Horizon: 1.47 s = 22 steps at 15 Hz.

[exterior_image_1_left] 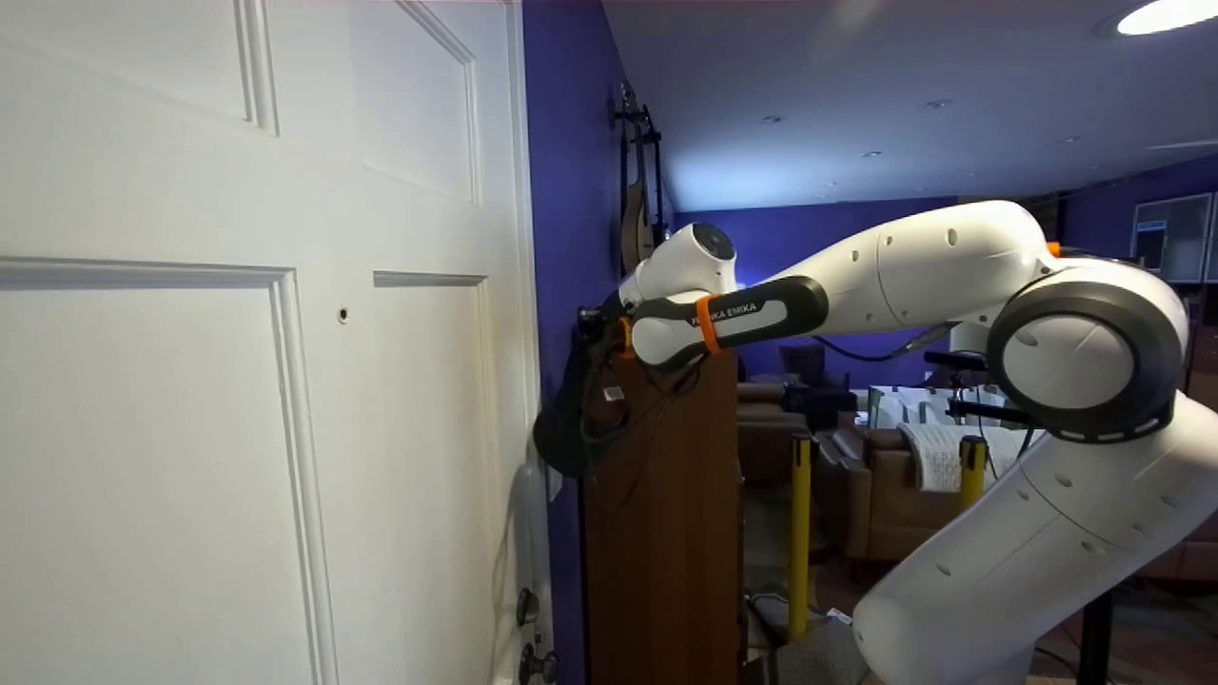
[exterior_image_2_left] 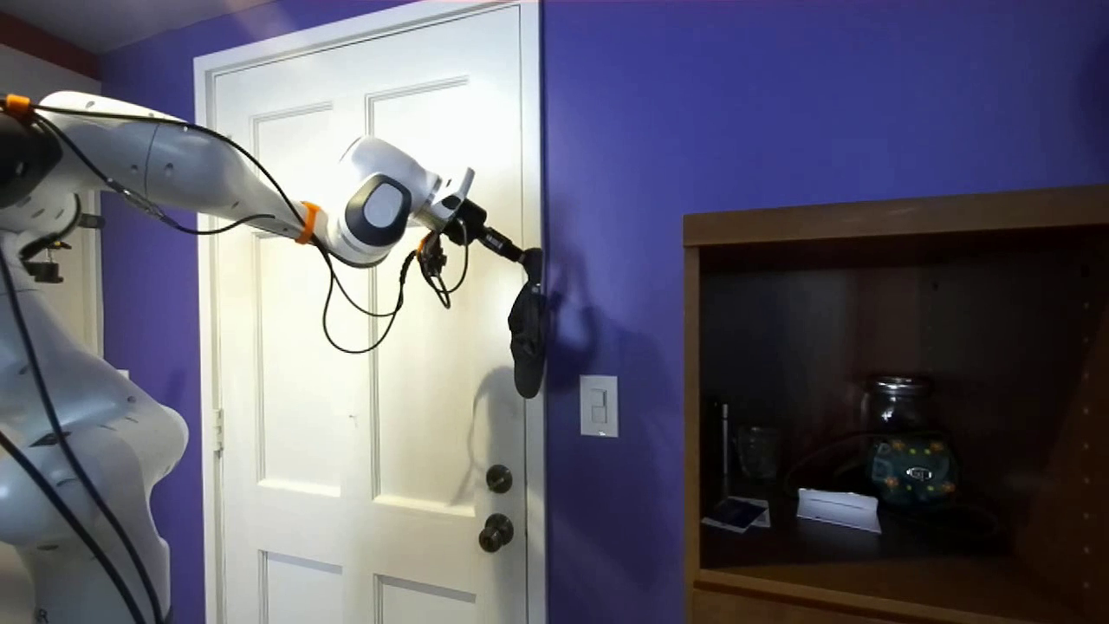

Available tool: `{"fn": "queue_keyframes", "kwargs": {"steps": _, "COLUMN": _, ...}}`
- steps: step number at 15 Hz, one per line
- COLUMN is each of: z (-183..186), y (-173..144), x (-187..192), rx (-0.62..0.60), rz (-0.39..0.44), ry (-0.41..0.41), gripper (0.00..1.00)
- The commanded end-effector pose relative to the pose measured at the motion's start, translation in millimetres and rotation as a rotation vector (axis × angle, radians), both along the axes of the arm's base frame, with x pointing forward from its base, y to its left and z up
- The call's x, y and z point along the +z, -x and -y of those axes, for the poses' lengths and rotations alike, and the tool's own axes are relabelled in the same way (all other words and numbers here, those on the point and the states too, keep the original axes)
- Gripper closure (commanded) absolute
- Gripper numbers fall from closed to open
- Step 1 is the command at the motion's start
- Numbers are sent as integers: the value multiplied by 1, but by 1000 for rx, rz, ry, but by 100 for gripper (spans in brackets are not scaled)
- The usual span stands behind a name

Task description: Take the hat off of the door and put it on the cabinet

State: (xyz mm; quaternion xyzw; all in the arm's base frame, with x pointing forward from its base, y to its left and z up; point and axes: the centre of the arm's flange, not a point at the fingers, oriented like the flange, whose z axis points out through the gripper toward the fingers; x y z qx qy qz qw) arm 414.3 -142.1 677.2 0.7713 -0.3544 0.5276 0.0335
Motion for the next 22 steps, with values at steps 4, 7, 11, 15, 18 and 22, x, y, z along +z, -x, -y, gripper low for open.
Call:
{"fn": "queue_keyframes", "kwargs": {"steps": 4, "z": 85, "y": -10, "x": 61, "rx": -225, "rz": 153, "ry": 15, "gripper": 98}}
{"fn": "queue_keyframes", "kwargs": {"steps": 7, "z": 118, "y": -14, "x": 79, "rx": -304, "rz": 180, "ry": -1, "gripper": 98}}
{"fn": "queue_keyframes", "kwargs": {"steps": 11, "z": 122, "y": 5, "x": 67, "rx": -289, "rz": 167, "ry": -7, "gripper": 94}}
{"fn": "queue_keyframes", "kwargs": {"steps": 15, "z": 121, "y": 1, "x": 68, "rx": -284, "rz": 170, "ry": -10, "gripper": 94}}
{"fn": "queue_keyframes", "kwargs": {"steps": 18, "z": 121, "y": 1, "x": 68, "rx": -284, "rz": 171, "ry": -11, "gripper": 94}}
{"fn": "queue_keyframes", "kwargs": {"steps": 22, "z": 127, "y": -4, "x": 74, "rx": -308, "rz": 185, "ry": -17, "gripper": 98}}
